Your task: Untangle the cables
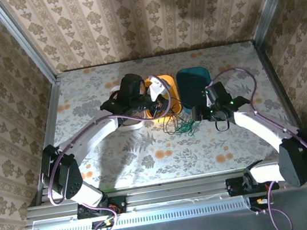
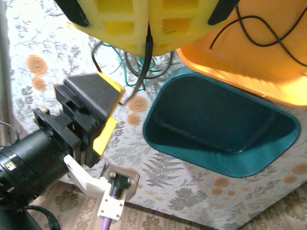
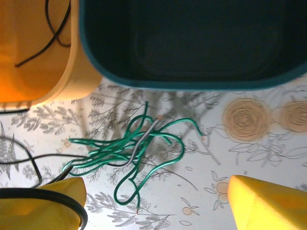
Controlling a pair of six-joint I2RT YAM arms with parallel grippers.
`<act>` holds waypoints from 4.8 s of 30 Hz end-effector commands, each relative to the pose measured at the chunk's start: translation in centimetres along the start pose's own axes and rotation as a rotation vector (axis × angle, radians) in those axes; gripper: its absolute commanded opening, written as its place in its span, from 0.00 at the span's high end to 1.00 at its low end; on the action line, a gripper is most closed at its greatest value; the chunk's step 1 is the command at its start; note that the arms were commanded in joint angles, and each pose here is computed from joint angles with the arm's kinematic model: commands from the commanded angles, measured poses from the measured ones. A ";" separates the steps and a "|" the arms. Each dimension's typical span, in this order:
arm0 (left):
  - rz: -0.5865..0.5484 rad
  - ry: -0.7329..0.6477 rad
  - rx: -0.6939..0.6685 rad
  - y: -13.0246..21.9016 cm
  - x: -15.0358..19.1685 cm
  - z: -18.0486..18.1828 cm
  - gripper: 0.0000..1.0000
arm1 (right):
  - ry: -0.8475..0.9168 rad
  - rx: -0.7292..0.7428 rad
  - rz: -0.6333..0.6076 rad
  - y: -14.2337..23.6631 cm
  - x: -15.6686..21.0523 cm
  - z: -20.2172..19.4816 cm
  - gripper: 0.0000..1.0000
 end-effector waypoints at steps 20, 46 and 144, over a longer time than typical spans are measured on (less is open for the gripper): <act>-0.027 0.062 0.139 0.8 0.3 -0.5 1.00 | -0.367 0.010 -0.452 6.6 1.7 -6.8 0.11; -0.100 -0.021 0.285 1.7 -2.0 -2.9 1.00 | -0.202 -0.262 -0.113 2.4 1.1 -3.6 0.15; -0.120 0.358 -0.330 -3.4 4.2 15.1 1.00 | -0.168 0.101 -0.103 0.9 2.1 -5.0 0.27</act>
Point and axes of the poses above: each hand's point on the last joint's axis, 136 mm out from that joint toward the fingers, its own y axis back along the fingers, its own z axis along the line the jaws close on, x = y × z, the point moved 9 cm from there along y, back along the fingers, and after that the axes turned 3 degrees about -y, right-handed, at the moved point
